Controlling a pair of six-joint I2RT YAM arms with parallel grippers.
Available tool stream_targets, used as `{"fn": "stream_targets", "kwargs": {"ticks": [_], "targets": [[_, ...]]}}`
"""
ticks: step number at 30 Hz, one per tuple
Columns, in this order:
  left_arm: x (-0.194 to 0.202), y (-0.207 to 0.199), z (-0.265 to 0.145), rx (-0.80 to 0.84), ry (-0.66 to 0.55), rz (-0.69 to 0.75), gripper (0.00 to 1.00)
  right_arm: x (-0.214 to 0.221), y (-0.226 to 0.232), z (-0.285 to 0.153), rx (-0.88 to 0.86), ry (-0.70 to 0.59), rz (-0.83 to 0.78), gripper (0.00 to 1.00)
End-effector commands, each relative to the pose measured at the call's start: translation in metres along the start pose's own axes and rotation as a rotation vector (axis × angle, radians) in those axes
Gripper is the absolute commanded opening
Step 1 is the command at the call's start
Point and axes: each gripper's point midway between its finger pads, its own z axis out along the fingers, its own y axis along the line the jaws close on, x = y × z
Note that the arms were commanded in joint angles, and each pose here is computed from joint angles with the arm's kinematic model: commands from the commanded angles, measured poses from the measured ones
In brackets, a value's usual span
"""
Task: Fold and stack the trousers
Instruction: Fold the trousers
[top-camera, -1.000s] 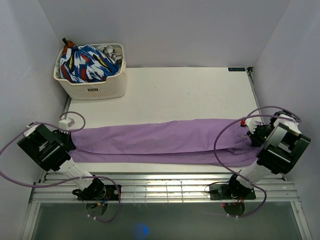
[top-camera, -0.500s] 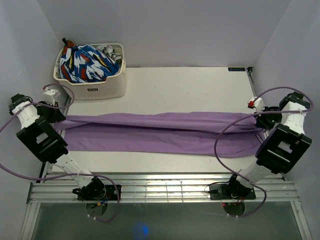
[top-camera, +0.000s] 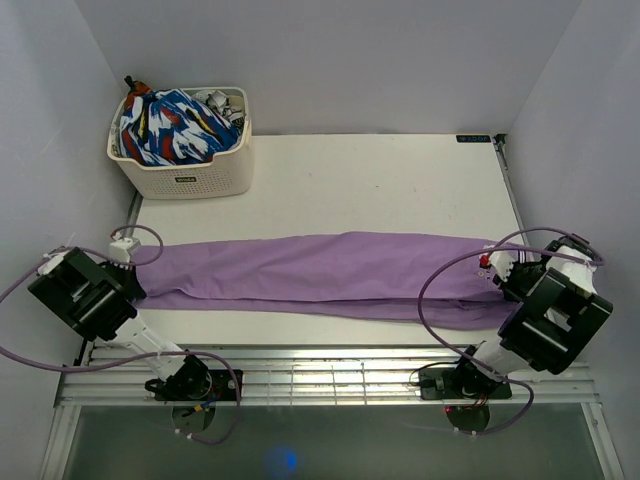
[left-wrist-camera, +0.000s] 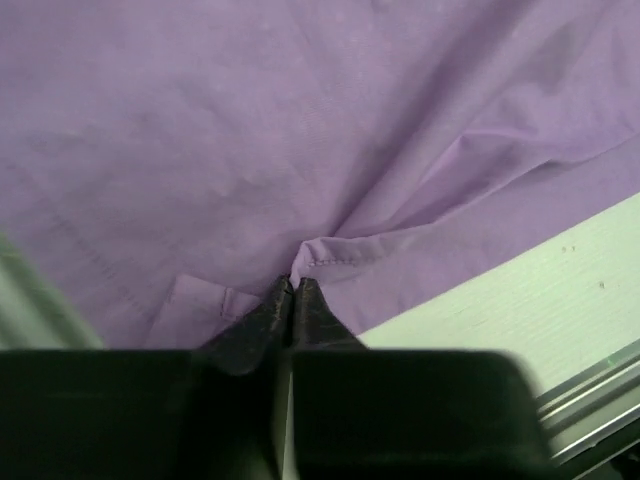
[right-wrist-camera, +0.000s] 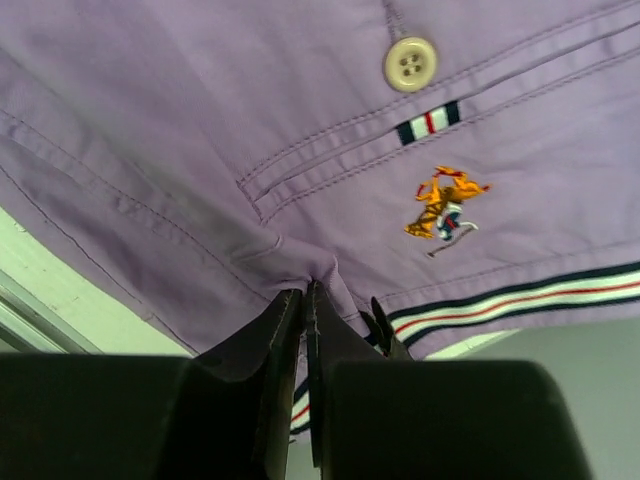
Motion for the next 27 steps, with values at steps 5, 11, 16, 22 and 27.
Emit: {"fn": "stream_targets", "kwargs": {"ticks": [5,11,16,22,27], "targets": [[-0.003,0.01,-0.013,-0.094,-0.052,0.097,0.64,0.01,-0.034,-0.019,0.078,0.067,0.007,0.36],[-0.044,0.004,-0.071,-0.084,-0.171,0.153,0.96,-0.026,-0.039,-0.074,0.128,-0.027,-0.065,0.72],[-0.06,-0.01,-0.093,-0.1,-0.189,0.285,0.93,-0.048,-0.036,-0.095,0.188,-0.051,-0.165,0.61],[-0.037,-0.048,-0.065,-0.026,-0.117,0.44,0.84,-0.091,-0.01,-0.06,0.163,-0.077,-0.218,0.61],[-0.033,-0.039,-0.05,-0.041,-0.082,0.416,0.84,-0.167,0.027,-0.017,0.103,-0.152,-0.3,0.57]]}}
